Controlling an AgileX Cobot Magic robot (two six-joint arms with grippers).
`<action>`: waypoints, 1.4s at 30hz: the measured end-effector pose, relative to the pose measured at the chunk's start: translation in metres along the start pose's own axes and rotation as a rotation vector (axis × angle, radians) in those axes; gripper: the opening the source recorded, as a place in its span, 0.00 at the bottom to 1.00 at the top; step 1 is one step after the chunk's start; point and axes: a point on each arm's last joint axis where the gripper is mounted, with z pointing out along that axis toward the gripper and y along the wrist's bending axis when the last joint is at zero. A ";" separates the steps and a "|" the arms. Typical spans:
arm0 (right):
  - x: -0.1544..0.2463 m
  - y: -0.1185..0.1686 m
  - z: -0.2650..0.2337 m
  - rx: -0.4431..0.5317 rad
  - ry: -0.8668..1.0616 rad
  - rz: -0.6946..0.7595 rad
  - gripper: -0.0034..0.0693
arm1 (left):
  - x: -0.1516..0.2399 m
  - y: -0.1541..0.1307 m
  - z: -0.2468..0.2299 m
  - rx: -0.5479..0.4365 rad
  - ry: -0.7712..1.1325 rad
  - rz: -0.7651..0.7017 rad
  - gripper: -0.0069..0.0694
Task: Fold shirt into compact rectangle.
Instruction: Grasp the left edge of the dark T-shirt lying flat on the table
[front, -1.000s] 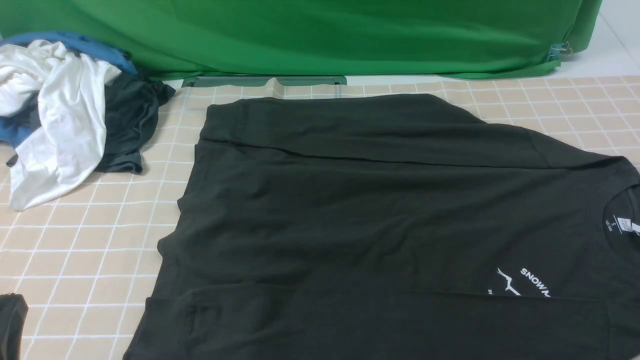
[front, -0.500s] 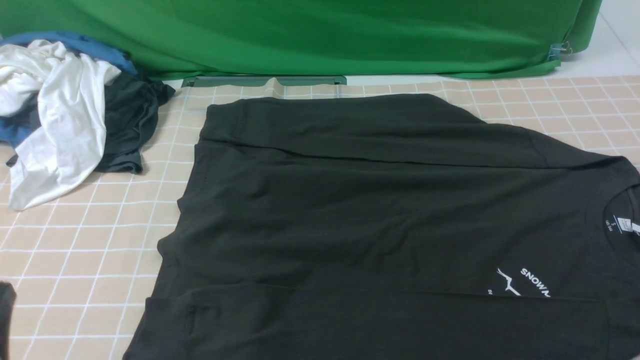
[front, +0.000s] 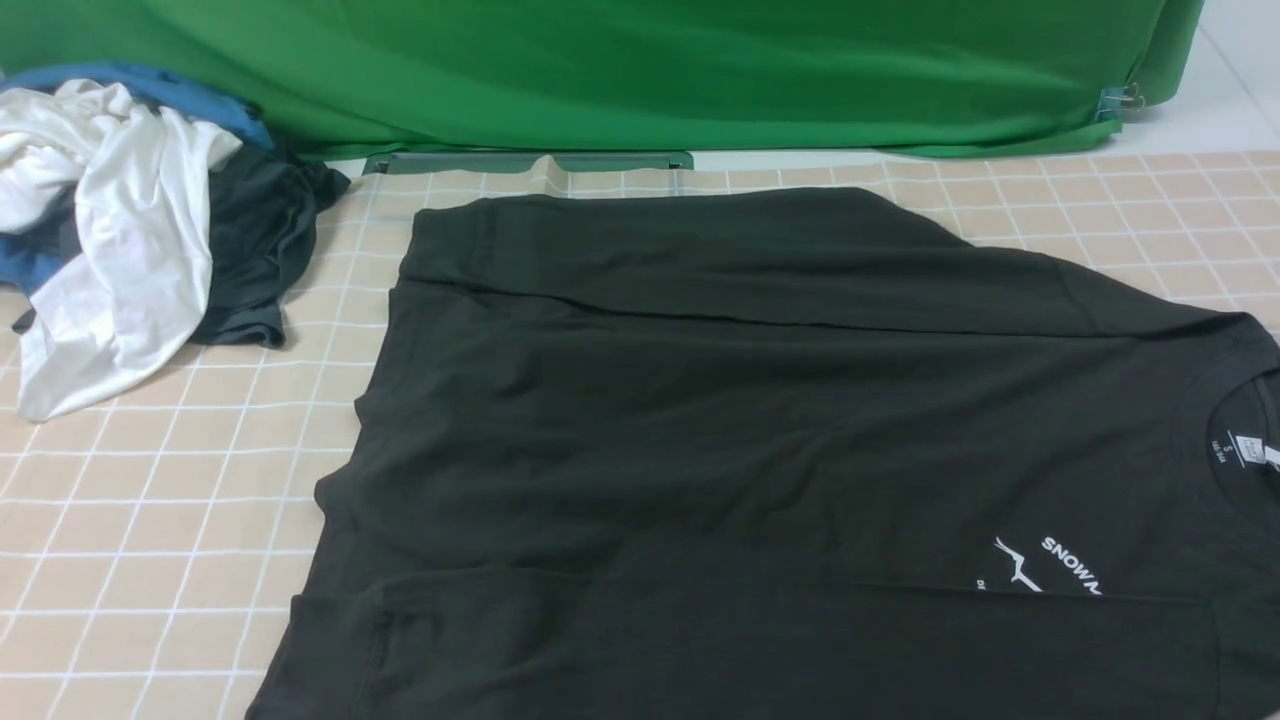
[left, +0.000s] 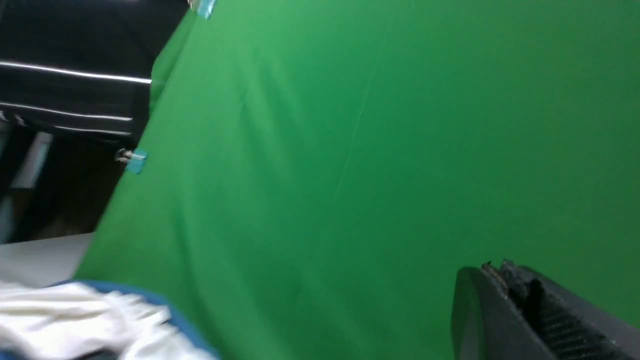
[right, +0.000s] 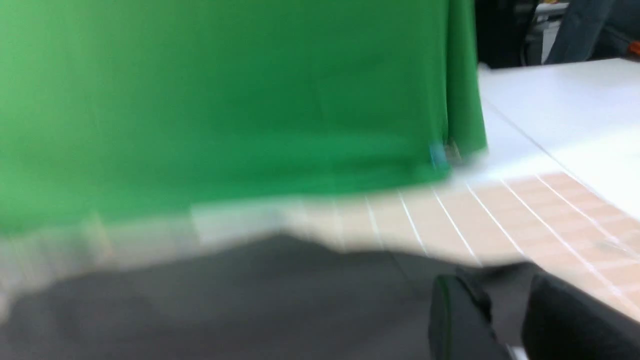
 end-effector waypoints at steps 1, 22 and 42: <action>-0.003 0.000 0.000 -0.002 -0.036 0.052 0.38 | -0.003 -0.001 0.000 0.009 -0.029 -0.033 0.12; -0.136 0.056 0.022 -0.083 0.222 -0.105 0.10 | 0.027 -0.029 0.114 -0.148 1.473 0.185 0.11; -0.079 0.064 0.094 -0.258 0.957 -0.179 0.10 | 0.168 -0.021 0.117 -0.105 1.844 0.484 0.22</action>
